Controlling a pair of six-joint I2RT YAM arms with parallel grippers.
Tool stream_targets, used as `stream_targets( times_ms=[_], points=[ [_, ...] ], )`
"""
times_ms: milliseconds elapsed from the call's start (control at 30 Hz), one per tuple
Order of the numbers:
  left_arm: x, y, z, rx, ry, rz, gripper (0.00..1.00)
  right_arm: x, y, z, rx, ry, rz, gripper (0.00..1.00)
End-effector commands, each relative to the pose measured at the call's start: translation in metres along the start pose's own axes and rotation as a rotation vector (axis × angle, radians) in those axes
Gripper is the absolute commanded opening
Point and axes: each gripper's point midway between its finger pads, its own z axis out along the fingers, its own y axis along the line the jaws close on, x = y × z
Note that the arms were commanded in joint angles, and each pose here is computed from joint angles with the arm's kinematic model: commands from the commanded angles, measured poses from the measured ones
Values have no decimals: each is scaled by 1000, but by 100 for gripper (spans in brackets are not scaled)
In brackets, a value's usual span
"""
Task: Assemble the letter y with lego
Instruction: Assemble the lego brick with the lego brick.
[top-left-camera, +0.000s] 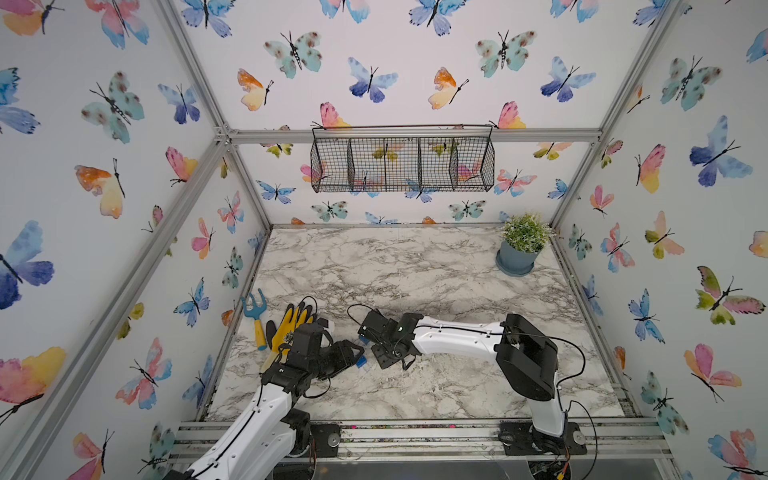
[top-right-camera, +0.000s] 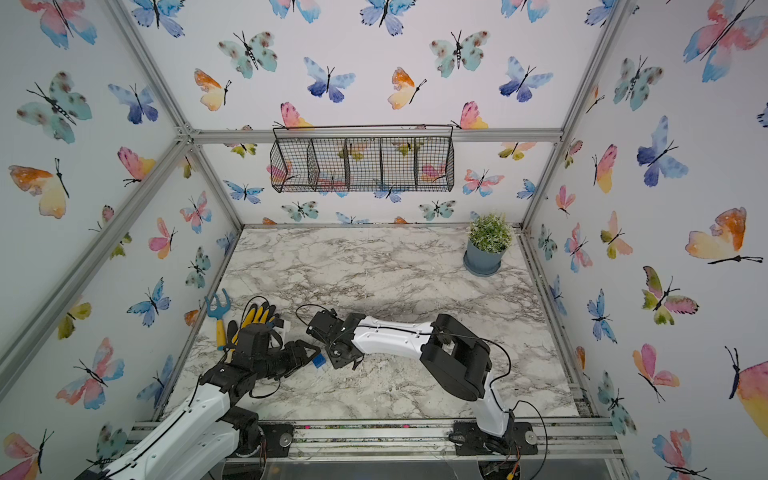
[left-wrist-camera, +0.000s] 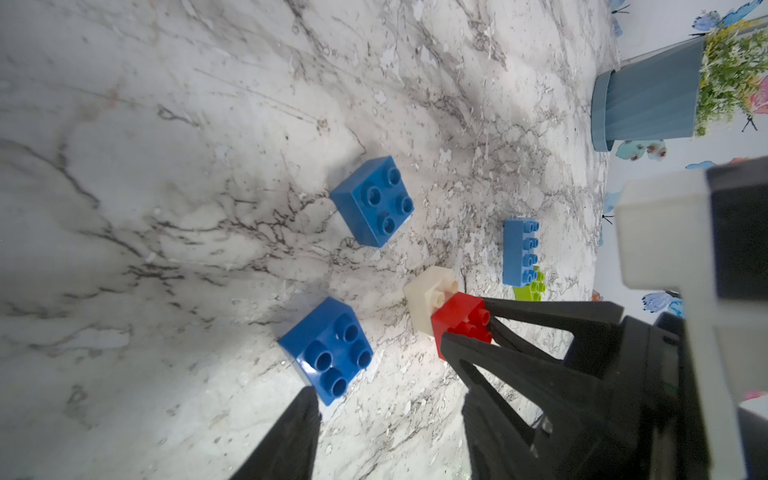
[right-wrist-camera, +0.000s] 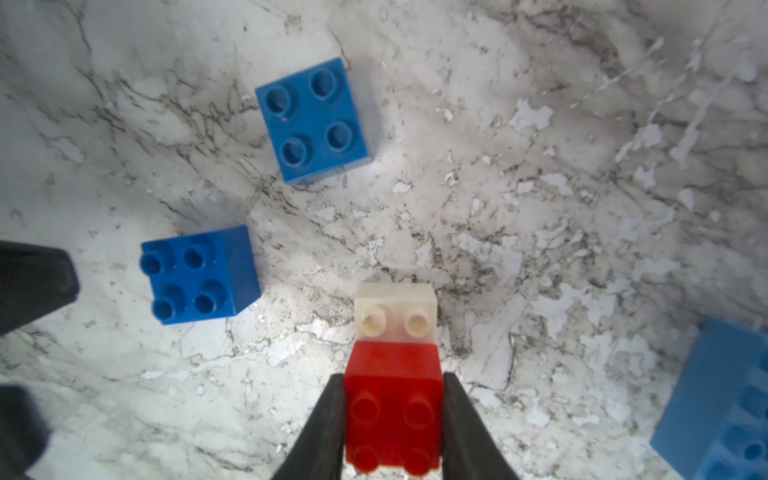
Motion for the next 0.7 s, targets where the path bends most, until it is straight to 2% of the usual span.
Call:
stream_targets(
  times_ms=[0,300,667],
  points=[
    [3,-1,0,13,11,5,56,67,-29,47,115,232,10,30],
    [4,1,1,10,12,1,56,59,-28,43,109,218,-27,29],
    [1,-7,-1,30,9,10,57,-8,-59,-2,139,43,9,31]
  ],
)
